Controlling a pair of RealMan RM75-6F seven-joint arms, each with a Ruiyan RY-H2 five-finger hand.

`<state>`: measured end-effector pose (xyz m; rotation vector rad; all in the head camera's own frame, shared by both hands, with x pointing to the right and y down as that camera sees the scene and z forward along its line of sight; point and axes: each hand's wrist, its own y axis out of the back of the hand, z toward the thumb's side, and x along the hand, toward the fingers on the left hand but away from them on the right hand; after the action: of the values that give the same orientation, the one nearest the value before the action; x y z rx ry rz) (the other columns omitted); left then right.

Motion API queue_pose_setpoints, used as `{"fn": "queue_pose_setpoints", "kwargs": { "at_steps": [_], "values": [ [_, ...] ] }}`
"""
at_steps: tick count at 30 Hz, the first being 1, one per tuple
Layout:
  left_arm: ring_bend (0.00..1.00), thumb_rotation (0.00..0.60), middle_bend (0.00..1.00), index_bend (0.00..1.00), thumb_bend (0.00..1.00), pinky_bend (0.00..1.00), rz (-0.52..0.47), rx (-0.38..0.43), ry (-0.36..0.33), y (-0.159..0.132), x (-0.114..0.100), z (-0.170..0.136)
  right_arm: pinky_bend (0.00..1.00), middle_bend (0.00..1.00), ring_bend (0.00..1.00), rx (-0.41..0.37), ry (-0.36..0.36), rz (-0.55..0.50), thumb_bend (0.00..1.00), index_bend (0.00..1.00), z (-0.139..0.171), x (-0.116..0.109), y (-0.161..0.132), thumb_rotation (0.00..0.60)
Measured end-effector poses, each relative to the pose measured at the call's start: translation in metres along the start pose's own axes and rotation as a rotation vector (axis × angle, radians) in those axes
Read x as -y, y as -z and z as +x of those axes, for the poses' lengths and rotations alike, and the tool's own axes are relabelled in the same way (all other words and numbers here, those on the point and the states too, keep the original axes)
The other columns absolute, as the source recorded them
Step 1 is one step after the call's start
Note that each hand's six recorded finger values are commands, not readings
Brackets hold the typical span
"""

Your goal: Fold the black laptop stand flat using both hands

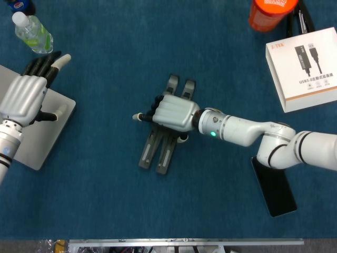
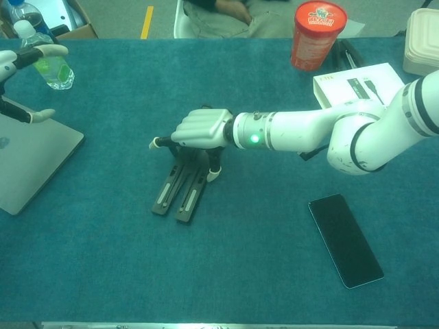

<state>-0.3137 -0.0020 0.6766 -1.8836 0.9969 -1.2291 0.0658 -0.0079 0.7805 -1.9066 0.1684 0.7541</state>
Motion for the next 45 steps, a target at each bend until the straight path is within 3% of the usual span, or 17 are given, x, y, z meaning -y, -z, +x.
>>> {"fn": "queue_pose_setpoints", "kwargs": {
  "at_steps": [13, 17, 20, 23, 29, 35, 45],
  "values": [
    [0.00, 0.600, 0.00, 0.00, 0.29, 0.04, -0.003, 0.003, 0.002, -0.001, 0.002, 0.001, 0.24, 0.39, 0.47, -0.009, 0.024, 0.001, 0.09, 0.00, 0.003, -0.002, -0.002, 0.600],
    [0.00, 0.600, 0.00, 0.00, 0.30, 0.04, -0.002, 0.004, -0.005, -0.001, -0.001, 0.001, 0.24, 0.32, 0.32, -0.013, 0.044, -0.007, 0.10, 0.00, 0.004, -0.007, -0.002, 0.600],
    [0.00, 0.600, 0.00, 0.00, 0.30, 0.04, -0.001, 0.006, -0.011, -0.002, -0.004, 0.002, 0.22, 0.21, 0.19, -0.015, 0.067, -0.013, 0.10, 0.00, 0.006, -0.012, -0.002, 0.600],
    [0.00, 0.600, 0.00, 0.00, 0.29, 0.04, 0.004, 0.009, -0.015, -0.003, -0.007, 0.002, 0.15, 0.07, 0.06, -0.010, 0.083, -0.018, 0.10, 0.00, 0.011, -0.016, 0.001, 0.600],
    [0.00, 0.600, 0.00, 0.00, 0.30, 0.04, 0.010, 0.013, -0.022, -0.004, -0.011, 0.004, 0.09, 0.00, 0.00, 0.030, 0.127, -0.050, 0.10, 0.00, 0.026, -0.023, 0.011, 0.600],
    [0.00, 0.600, 0.00, 0.00, 0.29, 0.04, 0.077, 0.021, -0.064, 0.002, -0.019, 0.000, 0.09, 0.00, 0.00, 0.159, 0.253, -0.108, 0.10, 0.00, 0.071, -0.034, 0.043, 0.600],
    [0.00, 0.600, 0.00, 0.00, 0.29, 0.04, 0.205, -0.031, -0.189, 0.024, -0.034, -0.016, 0.09, 0.00, 0.00, 0.581, 0.452, -0.138, 0.10, 0.00, 0.213, -0.028, 0.108, 0.600]
  ]
}}
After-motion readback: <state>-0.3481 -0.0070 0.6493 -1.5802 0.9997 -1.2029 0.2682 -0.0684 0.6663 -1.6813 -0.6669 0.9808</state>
